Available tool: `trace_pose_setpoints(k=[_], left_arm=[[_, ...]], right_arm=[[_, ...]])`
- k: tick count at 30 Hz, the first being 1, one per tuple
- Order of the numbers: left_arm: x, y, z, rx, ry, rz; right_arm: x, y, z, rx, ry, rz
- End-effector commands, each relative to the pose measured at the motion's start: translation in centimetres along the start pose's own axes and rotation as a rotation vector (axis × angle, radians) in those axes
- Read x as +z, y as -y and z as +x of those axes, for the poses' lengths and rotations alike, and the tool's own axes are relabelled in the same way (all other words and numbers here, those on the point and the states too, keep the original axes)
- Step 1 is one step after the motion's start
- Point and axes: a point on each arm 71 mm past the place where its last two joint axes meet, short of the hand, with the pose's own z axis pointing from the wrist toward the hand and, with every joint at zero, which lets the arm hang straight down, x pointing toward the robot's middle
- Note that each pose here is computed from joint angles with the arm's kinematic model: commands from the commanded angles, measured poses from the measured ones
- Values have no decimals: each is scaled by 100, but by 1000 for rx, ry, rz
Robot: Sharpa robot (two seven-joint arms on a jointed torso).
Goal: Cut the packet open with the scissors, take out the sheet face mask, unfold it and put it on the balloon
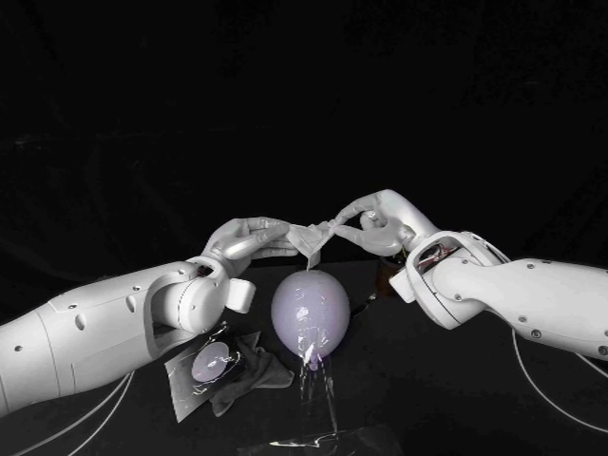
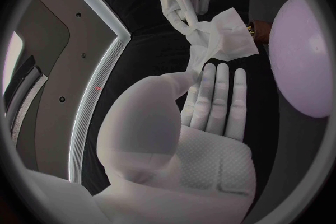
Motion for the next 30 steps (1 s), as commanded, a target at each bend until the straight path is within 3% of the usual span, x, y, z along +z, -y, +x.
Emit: trace_pose_setpoints(k=[1, 12, 30], left_arm=[[2, 45, -58, -5, 53, 16], [6, 209, -217, 19, 117, 27], [30, 286, -233, 35, 168, 14]], right_arm=[[-2, 18, -69, 23, 59, -9], [18, 161, -201, 59, 105, 40], [79, 224, -307, 96, 159, 79]])
